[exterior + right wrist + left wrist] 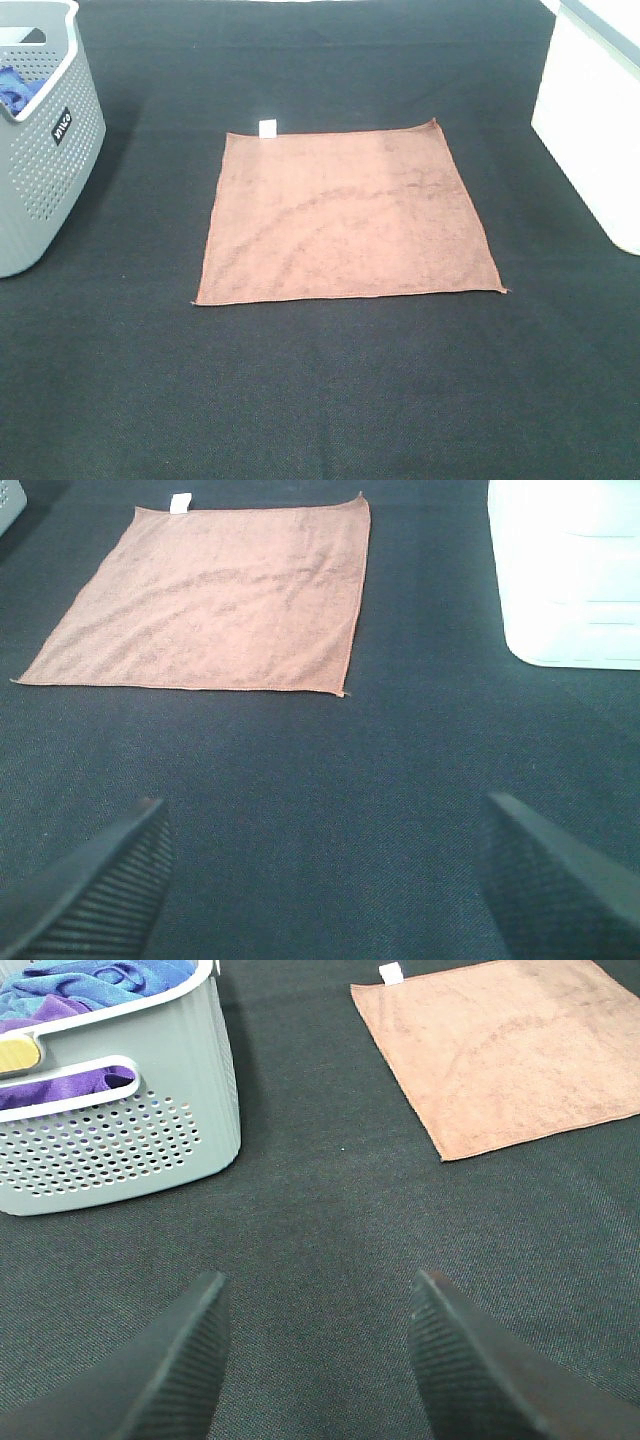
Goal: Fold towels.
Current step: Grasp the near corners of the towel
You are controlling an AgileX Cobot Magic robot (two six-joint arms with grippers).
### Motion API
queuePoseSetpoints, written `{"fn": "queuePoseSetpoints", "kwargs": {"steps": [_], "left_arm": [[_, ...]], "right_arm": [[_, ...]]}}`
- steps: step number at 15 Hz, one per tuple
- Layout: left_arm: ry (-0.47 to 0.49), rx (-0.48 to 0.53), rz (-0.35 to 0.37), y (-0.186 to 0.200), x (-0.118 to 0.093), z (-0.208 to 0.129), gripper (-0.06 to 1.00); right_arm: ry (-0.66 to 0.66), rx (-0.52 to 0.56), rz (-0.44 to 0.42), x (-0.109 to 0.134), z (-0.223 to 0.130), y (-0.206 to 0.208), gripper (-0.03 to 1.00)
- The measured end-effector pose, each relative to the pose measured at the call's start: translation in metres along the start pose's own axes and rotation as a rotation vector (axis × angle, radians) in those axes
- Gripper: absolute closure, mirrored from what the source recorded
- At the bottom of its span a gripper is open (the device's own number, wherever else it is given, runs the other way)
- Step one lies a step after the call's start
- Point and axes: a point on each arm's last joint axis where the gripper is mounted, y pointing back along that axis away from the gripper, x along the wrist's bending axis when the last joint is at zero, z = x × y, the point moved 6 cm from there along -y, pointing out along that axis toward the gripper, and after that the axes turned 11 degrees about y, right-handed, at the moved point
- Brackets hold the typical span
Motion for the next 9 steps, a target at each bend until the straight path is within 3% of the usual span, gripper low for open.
{"fn": "queuePoseSetpoints", "kwargs": {"steps": [9], "left_arm": [[0.000, -0.002, 0.000, 0.0000, 0.0000, 0.0003, 0.41]], "right_arm": [[0.000, 0.000, 0.000, 0.0000, 0.0000, 0.0000, 0.18]]}}
